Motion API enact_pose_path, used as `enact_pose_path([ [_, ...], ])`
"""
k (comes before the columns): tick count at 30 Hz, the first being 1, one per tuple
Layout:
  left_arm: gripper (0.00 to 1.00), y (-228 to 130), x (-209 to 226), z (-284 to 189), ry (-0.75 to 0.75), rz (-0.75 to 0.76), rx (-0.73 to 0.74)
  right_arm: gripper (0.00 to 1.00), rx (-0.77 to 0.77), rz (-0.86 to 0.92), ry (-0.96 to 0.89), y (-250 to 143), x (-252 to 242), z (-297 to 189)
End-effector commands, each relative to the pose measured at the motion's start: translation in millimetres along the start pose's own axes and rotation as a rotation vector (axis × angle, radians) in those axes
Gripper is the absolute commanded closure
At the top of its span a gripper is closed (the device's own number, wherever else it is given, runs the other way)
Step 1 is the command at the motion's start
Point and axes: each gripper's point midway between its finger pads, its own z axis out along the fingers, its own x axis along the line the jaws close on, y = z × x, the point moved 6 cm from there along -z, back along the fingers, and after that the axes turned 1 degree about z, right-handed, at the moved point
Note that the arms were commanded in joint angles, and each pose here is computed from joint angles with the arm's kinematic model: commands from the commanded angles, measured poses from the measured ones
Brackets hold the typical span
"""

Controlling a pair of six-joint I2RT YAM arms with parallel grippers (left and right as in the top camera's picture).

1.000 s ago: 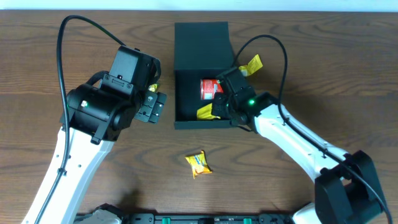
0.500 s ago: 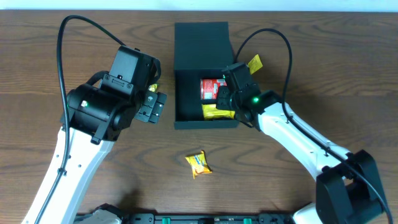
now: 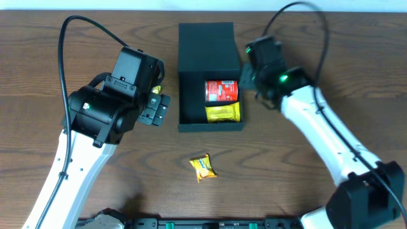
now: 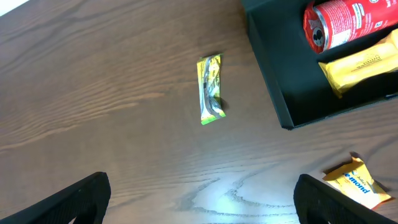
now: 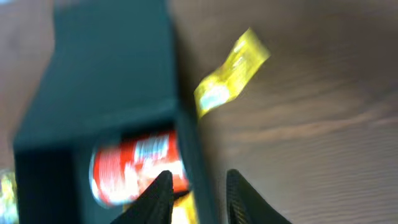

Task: Pack container
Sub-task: 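Release the packet in the box and lift the right gripper out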

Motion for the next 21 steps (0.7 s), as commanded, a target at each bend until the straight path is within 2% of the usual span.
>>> enact_pose_path([
  [1,0.05,1.1,2.1,0.1,0.014,0.001,0.003,0.69,-0.075,0.219,-0.074,26.9,-26.5,-7.4],
  [6,0.05,1.2,1.8,0.1,0.011,0.001,0.002,0.71,-0.031,0.425,-0.062,40.8,-52.3,11.4],
  [14,0.05,1.0,-0.1,0.1,-0.006,0.002,0.003,0.69,0.105,0.477,-0.019,59.1,-44.5,76.2],
  [21,0.05,-0.9,-0.1,0.1,-0.006,0.005,0.013,0.68,0.182,0.568,0.031,79.4,-38.0,107.5],
])
